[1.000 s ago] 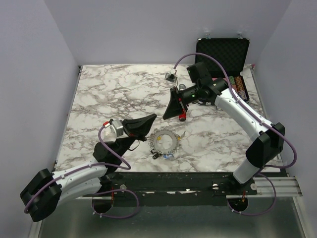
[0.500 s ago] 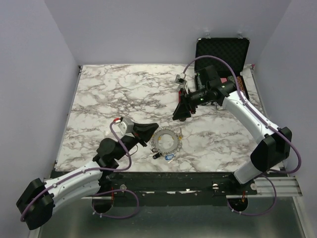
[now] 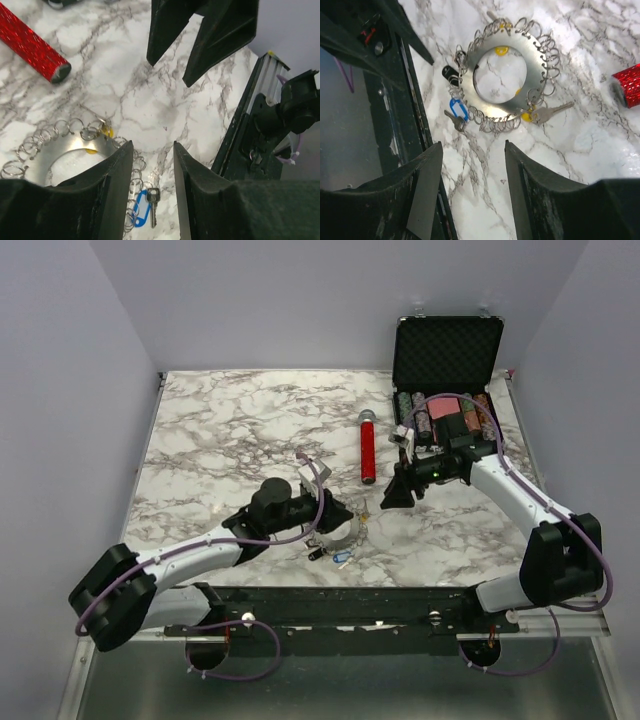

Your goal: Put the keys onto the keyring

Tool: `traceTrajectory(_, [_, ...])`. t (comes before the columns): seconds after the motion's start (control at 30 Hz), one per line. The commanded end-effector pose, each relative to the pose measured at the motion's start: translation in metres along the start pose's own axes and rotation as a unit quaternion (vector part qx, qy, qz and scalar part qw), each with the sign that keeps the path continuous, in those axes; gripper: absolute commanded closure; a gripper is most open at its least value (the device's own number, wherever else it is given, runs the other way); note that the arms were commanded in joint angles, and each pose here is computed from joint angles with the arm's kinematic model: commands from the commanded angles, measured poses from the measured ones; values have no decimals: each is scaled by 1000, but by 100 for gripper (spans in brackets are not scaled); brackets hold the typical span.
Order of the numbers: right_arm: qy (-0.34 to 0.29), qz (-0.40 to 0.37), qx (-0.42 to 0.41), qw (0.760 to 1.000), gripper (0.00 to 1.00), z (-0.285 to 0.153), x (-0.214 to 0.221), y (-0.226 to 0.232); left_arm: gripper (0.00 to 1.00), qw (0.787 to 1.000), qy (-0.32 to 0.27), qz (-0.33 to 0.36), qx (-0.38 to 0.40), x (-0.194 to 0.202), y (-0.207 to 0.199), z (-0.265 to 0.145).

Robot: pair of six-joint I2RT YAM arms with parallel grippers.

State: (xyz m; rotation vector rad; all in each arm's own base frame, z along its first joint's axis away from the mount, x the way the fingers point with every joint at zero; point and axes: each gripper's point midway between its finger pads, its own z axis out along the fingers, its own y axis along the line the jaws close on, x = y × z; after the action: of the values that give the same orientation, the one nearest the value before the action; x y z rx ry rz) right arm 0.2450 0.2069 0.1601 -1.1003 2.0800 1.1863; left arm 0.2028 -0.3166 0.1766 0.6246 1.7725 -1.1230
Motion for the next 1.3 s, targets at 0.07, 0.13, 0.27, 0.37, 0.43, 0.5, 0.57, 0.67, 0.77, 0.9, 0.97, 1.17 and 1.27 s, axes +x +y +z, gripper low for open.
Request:
traceTrajectory(0.07, [-17,-82,17,996,38,2,13,-14,54,995,95,-33,17,44,0,17])
traceTrajectory(0.13, [-27,-68,6,997,38,3,17,-15,54,992,120,-22,8,53,6,27])
traceTrajectory(0.27, [-38,-54,11,998,38,-3,19,-22,55,989,148,-5,-21,57,19,44])
traceTrajectory(0.37, [-44,-48,11,998,38,-6,19,-24,58,984,175,-3,-37,60,27,56])
traceTrajectory(0.43, [-49,-47,12,998,38,-8,18,-25,59,980,195,0,-49,65,31,63])
traceTrajectory(0.5, [-51,-43,11,998,38,-9,19,-26,60,974,215,4,-64,72,35,66])
traceTrajectory(0.57, [-55,-42,10,998,38,-11,18,-26,60,970,230,9,-74,77,37,69])
traceTrajectory(0.67, [-58,-40,10,997,38,-12,18,-27,60,963,256,20,-87,85,39,73])
traceTrajectory(0.77, [-61,-39,8,997,38,-13,17,-26,60,955,275,31,-109,87,45,77])
traceTrajectory(0.9, [-66,-40,9,997,38,-16,15,-26,60,944,293,46,-145,91,56,76])
traceTrajectory(0.97, [-68,-40,9,997,38,-17,15,-26,60,941,293,54,-160,89,61,76])
traceTrajectory(1.17, [-72,-37,8,997,38,-18,15,-26,60,935,304,63,-171,90,67,78])
traceTrajectory(1.27, [-74,-38,9,996,38,-19,15,-26,60,934,310,64,-168,93,67,82])
